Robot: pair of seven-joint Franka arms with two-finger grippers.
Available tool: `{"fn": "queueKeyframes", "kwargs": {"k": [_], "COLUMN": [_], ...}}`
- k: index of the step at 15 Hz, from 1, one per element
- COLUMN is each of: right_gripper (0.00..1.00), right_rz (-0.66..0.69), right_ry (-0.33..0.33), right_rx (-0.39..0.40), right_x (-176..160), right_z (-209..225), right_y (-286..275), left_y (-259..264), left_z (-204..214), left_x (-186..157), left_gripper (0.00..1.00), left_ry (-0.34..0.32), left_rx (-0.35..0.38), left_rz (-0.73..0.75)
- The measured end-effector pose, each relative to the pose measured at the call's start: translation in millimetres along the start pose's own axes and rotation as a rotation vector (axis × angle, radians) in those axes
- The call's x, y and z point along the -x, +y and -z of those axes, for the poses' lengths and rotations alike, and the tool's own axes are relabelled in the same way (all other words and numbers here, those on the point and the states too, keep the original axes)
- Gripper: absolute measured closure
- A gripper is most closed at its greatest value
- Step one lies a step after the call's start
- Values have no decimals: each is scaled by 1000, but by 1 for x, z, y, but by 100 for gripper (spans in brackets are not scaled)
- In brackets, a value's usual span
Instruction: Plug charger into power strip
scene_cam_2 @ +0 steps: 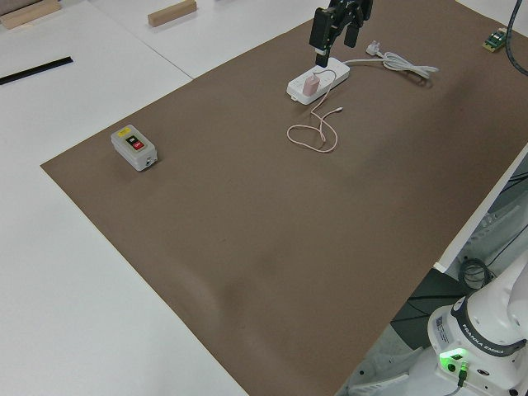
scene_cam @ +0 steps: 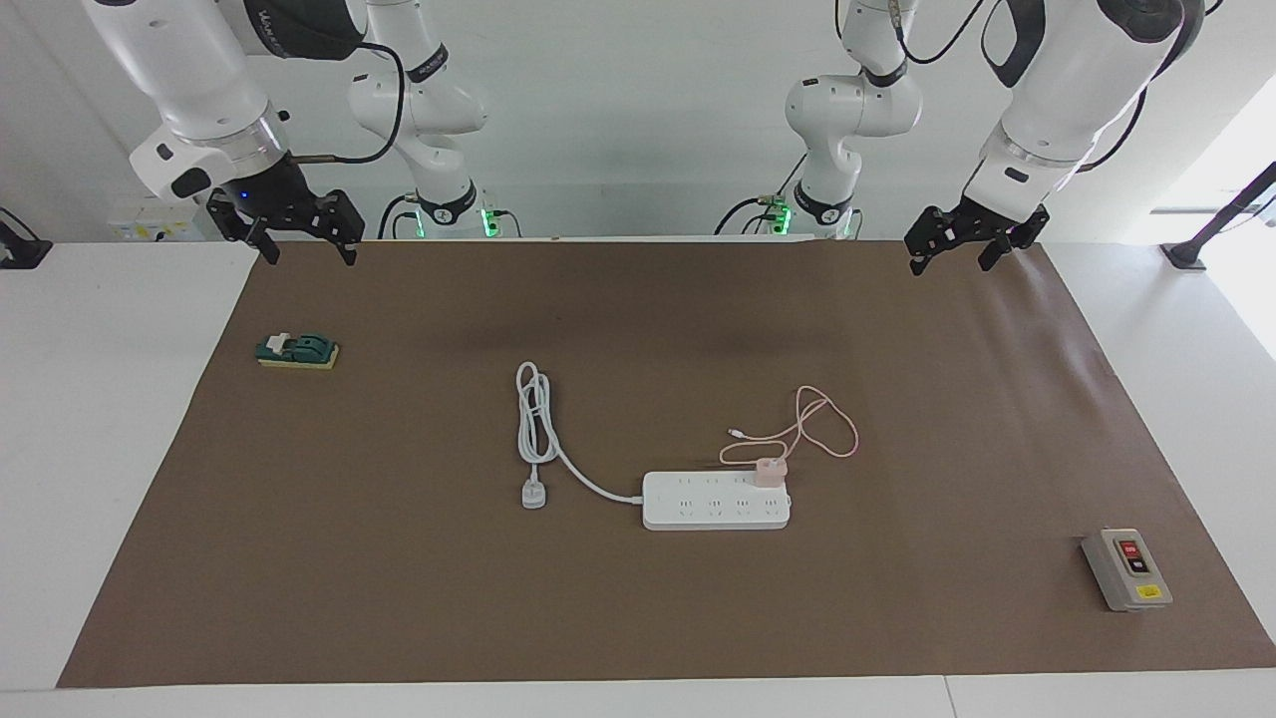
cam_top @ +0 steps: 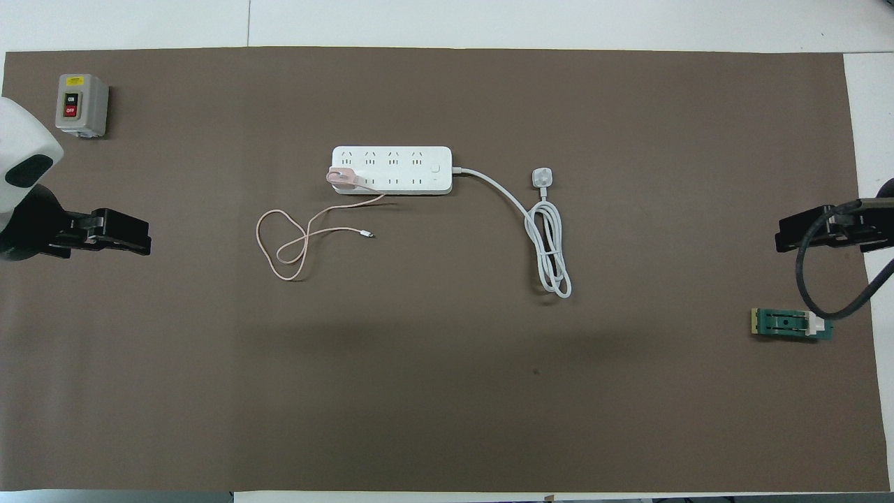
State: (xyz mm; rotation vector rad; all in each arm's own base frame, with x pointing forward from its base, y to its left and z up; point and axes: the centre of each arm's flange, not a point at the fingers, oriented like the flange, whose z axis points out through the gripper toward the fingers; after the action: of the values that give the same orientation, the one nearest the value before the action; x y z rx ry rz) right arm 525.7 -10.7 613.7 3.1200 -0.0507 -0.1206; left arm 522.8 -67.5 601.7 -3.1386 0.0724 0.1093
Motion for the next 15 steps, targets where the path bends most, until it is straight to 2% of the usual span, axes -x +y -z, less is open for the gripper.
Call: {"fn": "queueKeyframes", "kwargs": {"k": [15], "right_gripper": [0], "right_rz": [0], "right_ry": [0], "right_rx": [0], "right_x": [0], "right_z": [0], "right_y": [0], "left_y": [-5], "left_z": [-3], "left_x": [-3], "left_gripper": [0], "left_ry": [-2], "left_rx": [0], "left_rz": [-11]}}
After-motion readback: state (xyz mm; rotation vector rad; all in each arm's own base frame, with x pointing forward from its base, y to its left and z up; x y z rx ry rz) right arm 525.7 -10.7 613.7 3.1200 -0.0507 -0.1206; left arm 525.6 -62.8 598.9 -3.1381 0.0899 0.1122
